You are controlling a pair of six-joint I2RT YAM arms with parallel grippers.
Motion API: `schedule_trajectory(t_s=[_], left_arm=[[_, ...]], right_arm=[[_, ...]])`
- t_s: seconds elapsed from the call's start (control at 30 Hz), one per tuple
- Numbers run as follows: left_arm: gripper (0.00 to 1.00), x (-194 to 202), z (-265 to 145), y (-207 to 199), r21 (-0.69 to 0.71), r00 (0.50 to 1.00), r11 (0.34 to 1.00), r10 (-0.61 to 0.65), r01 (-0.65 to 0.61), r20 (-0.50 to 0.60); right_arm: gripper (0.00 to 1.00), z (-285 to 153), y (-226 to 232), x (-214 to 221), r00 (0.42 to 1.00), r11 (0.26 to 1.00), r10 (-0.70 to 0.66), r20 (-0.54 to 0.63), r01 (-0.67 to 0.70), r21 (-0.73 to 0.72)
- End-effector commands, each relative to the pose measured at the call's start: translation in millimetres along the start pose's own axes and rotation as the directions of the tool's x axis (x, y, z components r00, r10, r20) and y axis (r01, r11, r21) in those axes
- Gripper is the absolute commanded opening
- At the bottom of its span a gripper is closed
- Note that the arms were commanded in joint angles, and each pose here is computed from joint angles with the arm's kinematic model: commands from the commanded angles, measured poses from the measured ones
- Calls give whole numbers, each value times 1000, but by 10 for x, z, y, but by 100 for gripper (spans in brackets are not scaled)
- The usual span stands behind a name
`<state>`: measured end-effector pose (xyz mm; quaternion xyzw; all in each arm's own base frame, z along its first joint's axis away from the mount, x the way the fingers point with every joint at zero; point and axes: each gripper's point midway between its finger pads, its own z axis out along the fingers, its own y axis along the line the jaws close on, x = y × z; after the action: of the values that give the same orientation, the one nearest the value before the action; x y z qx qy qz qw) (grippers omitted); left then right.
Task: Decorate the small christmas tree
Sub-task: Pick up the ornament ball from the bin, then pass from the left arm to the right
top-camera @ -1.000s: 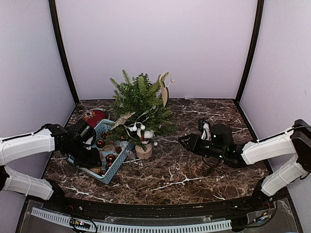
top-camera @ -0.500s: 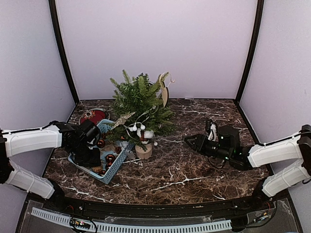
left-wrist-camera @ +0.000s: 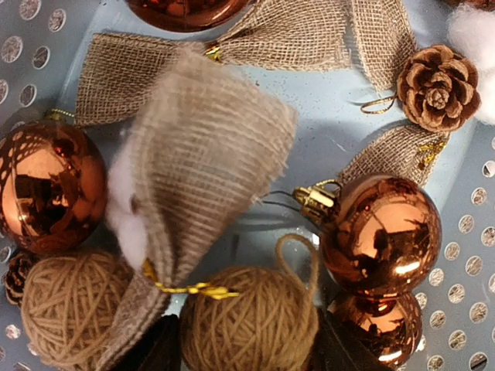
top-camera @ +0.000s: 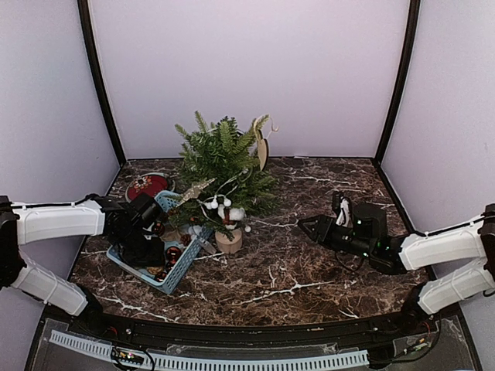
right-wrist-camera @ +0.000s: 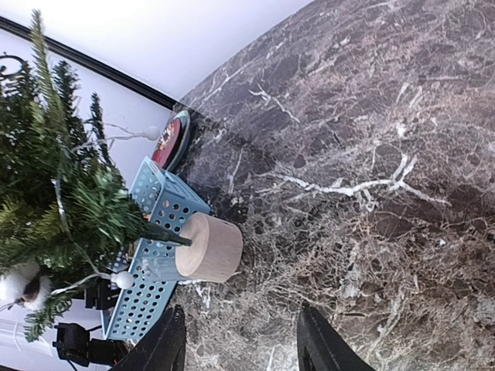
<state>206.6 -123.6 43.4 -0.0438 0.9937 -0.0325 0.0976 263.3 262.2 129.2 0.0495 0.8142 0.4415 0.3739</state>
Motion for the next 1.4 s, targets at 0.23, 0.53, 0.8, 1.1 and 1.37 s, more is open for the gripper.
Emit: schedule_trajectory(t_s=[0.23, 0.53, 0.8, 1.1, 1.37], left_arm=[[42, 76, -66, 116, -41, 1000, 999, 21, -21, 8], [37, -207, -1094, -133, 187, 973, 981, -1, -44, 233], [33, 56, -1583, -577, 463, 945, 837, 180, -292, 272], [32, 627, -1833, -1101, 725, 903, 548, 342, -417, 260], [31, 996, -2194, -1556, 863, 881, 302, 382, -405, 279]], right_arm=[[52, -229, 186, -312, 994, 999, -20, 108, 22, -25], [55, -755, 663, -722, 969, 987, -136, 206, 151, -57], [57, -1187, 1228, -754, 949, 930, -254, 187, 293, -224], [54, -1078, 1704, -191, 953, 842, -301, 44, 287, -456], [57, -1064, 2125, 453, 942, 758, -332, -48, 236, -609]])
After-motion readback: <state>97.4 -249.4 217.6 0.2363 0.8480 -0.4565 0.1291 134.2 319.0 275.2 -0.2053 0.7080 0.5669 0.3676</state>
